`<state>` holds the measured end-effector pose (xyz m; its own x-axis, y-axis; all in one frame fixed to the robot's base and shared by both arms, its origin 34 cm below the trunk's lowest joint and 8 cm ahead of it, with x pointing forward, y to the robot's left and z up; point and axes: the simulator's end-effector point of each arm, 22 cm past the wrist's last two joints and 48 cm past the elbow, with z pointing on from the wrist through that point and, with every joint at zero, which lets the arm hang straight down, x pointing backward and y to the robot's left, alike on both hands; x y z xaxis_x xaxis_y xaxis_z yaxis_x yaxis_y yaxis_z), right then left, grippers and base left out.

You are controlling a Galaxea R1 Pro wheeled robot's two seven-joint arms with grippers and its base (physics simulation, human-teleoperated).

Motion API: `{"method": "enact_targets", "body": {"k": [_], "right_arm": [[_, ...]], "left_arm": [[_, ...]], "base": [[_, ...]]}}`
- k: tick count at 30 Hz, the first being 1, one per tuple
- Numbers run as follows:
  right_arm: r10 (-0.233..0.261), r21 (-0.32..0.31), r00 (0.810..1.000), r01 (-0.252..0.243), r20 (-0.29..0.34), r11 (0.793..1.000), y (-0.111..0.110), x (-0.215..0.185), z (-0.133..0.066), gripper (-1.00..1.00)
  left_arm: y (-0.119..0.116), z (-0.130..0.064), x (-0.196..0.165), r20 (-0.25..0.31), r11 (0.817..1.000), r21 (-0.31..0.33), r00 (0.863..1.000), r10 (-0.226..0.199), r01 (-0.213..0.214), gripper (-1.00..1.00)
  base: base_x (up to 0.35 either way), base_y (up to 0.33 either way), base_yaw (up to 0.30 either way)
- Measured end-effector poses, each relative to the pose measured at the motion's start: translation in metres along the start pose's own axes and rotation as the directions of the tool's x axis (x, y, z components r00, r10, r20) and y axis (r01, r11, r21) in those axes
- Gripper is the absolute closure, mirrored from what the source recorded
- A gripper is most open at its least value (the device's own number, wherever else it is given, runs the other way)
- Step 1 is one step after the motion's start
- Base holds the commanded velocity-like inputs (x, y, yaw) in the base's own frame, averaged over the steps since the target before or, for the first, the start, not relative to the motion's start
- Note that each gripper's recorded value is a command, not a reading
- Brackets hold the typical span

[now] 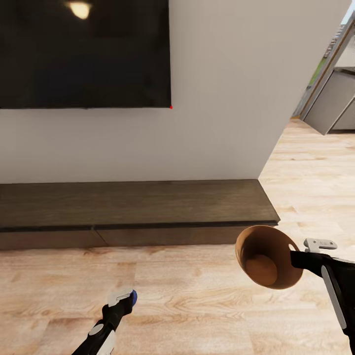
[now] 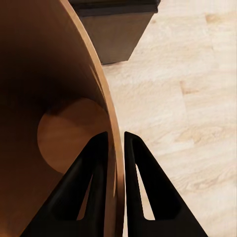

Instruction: Put the three can of soda from the living room inside the tash can in the kitchen.

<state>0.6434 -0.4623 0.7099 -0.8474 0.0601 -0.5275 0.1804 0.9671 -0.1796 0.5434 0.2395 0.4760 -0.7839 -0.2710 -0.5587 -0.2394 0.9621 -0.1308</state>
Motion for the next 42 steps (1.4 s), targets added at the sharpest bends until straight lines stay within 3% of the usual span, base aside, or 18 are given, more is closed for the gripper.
{"method": "enact_targets", "body": {"k": [1,2,5,8,10,11,12,14,16,18,21,23,26,29,31,33,37,42], "right_arm": [[-0.087,0.015,0.996,0.087,-0.006,0.996,0.015,0.001,0.002,1.0],[-0.108,-0.017,0.994,0.108,-0.025,0.994,0.029,0.009,0.006,1.0],[-0.083,-0.126,0.996,0.081,-0.018,0.989,0.065,0.01,0.003,1.0],[-0.131,-0.071,0.991,0.13,-0.015,0.989,0.056,0.009,0.004,1.0],[-0.146,-0.059,0.989,0.145,-0.018,0.988,0.056,0.011,0.005,1.0],[-0.135,-0.079,0.991,0.133,-0.02,0.988,0.061,0.012,0.005,1.0],[-0.122,-0.103,0.992,0.119,-0.029,0.988,0.067,0.016,0.006,1.0],[-0.114,-0.118,0.993,0.108,-0.041,0.987,0.071,0.021,0.009,1.0],[-0.133,-0.093,0.988,0.125,-0.082,0.988,0.064,0.037,0.017,1.0],[-0.167,-0.081,0.98,0.159,-0.107,0.984,0.065,0.048,0.023,1.0],[-0.177,-0.147,0.977,0.159,-0.118,0.976,0.089,0.062,0.029,1.0],[-0.178,-0.152,0.976,0.159,-0.122,0.975,0.093,0.068,0.032,1.0],[-0.22,-0.089,0.966,0.209,-0.133,0.974,0.079,0.073,0.038,1.0],[-0.209,-0.103,0.968,0.196,-0.142,0.975,0.084,0.078,0.04,1.0],[-0.239,-0.126,0.958,0.22,-0.159,0.967,0.099,0.091,0.042,1.0],[-0.24,-0.149,0.957,0.217,-0.161,0.965,0.109,0.094,0.041,1.0],[-0.277,-0.144,0.946,0.255,-0.167,0.956,0.113,0.103,0.046,1.0],[-0.262,-0.176,0.952,0.233,-0.161,0.956,0.127,0.109,0.048,1.0]], "left_arm": [[-0.023,0.001,-0.032,0.064,0.995,0.101,0.998,-0.008,0.001,1.0],[-0.034,0.0,-0.059,0.119,0.991,0.135,0.993,-0.013,-0.003,1.0],[-0.056,-0.005,-0.082,0.144,0.974,0.225,0.99,-0.016,-0.017,1.0],[-0.075,-0.012,-0.105,0.104,0.947,0.319,0.995,-0.006,-0.028,1.0],[-0.092,-0.026,-0.123,0.043,0.906,0.421,0.999,0.012,-0.029,1.0],[-0.098,-0.031,-0.127,0.036,0.893,0.449,0.999,0.018,-0.032,1.0],[-0.108,-0.04,-0.135,0.029,0.866,0.499,0.999,0.022,-0.033,1.0],[-0.117,-0.048,-0.14,0.024,0.841,0.54,0.999,0.029,-0.037,1.0],[-0.129,-0.06,-0.139,-0.014,0.802,0.596,0.999,0.037,-0.021,1.0],[-0.137,-0.067,-0.135,-0.054,0.777,0.629,0.998,0.043,0.0,1.0],[-0.149,-0.079,-0.13,-0.086,0.732,0.681,0.995,0.048,0.024,1.0],[-0.154,-0.084,-0.129,-0.095,0.71,0.704,0.994,0.05,0.031,1.0],[-0.16,-0.089,-0.129,-0.1,0.688,0.724,0.994,0.051,0.037,1.0],[-0.164,-0.093,-0.128,-0.103,0.672,0.739,0.993,0.052,0.042,1.0],[-0.173,-0.1,-0.128,-0.106,0.64,0.766,0.993,0.052,0.048,1.0],[-0.178,-0.104,-0.127,-0.107,0.622,0.781,0.993,0.055,0.049,1.0],[-0.197,-0.121,-0.119,-0.113,0.55,0.834,0.99,0.083,0.049,1.0],[-0.22,-0.132,-0.112,-0.134,0.505,0.86,0.987,0.088,0.072,1.0]], "base": [[0.0,0.0,0.0],[0.0,0.0,0.0],[0.0,0.0,0.0],[0.0,0.0,0.0],[0.0,0.0,0.0],[0.0,0.0,0.0],[0.0,0.0,0.0],[0.0,0.0,0.0],[0.0,0.0,0.0],[0.0,0.0,0.0],[0.0,0.0,0.0],[0.0,0.0,0.0],[0.0,0.0,0.0],[0.0,0.0,0.0],[0.0,0.0,0.0],[0.0,0.0,0.0],[0.0,0.0,0.0],[0.0,0.0,0.0]]}}
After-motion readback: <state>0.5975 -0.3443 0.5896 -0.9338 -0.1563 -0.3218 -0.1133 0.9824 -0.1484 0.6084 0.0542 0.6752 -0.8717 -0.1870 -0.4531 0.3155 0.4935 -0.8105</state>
